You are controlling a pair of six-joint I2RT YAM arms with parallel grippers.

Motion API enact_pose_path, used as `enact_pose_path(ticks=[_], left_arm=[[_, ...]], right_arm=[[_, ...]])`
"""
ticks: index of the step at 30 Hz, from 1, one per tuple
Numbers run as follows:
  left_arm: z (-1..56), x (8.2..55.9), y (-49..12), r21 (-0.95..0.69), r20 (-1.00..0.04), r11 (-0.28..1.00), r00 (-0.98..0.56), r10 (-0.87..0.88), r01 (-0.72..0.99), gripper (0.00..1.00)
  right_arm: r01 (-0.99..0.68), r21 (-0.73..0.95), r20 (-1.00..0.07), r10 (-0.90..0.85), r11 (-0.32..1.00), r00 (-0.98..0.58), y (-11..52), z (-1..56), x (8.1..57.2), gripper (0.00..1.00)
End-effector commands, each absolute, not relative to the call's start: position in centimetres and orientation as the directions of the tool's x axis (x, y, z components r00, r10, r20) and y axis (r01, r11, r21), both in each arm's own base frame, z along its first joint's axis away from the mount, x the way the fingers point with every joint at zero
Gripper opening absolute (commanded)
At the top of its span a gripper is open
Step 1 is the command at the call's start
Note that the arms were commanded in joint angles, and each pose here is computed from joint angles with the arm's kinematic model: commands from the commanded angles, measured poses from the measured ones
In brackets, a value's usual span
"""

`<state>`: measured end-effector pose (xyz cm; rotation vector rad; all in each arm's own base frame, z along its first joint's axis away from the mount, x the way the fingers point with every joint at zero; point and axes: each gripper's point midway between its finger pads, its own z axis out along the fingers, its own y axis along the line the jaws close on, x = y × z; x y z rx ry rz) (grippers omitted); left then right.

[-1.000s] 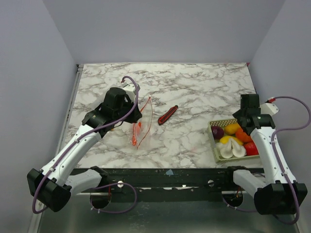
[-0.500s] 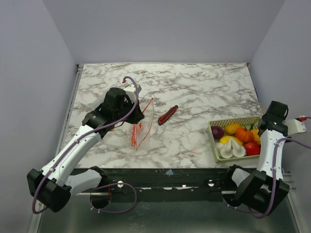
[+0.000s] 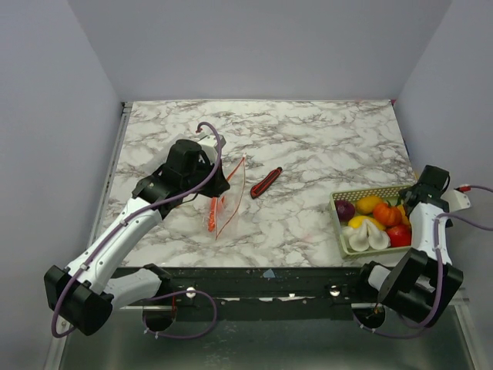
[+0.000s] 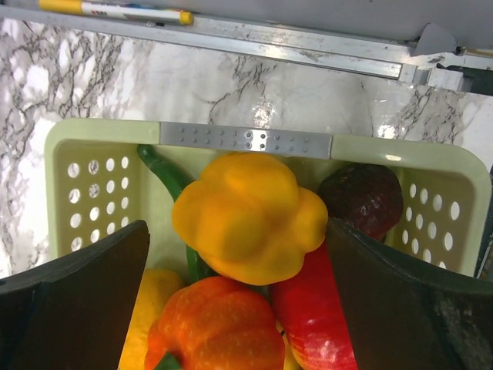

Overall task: Place the food in the zip-top bag and seal the zipper
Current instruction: Pick up the fake vegetable from the bin.

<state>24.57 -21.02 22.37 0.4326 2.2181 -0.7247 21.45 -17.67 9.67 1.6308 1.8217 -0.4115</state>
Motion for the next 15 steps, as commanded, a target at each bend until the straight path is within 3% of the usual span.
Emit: enact_pose_path(ticks=[1,15], left_arm=[[22.3,24.4,-21.6,-0.382,-0.742,0.763,-0.666,0.083,0.521,0.0],[22.1,24.3,-21.8,-0.387,-0.735,0.759,-0.672,0.09,0.524,0.0]], right_arm=[[0.957,0.206,-0.623,0.781,0.204,-0.032,-17.4,8.5,22.0,1.0],[0.967,0.156,-0.621,0.781,0.2,-0.062,-17.6,6.2,21.1,0.96]])
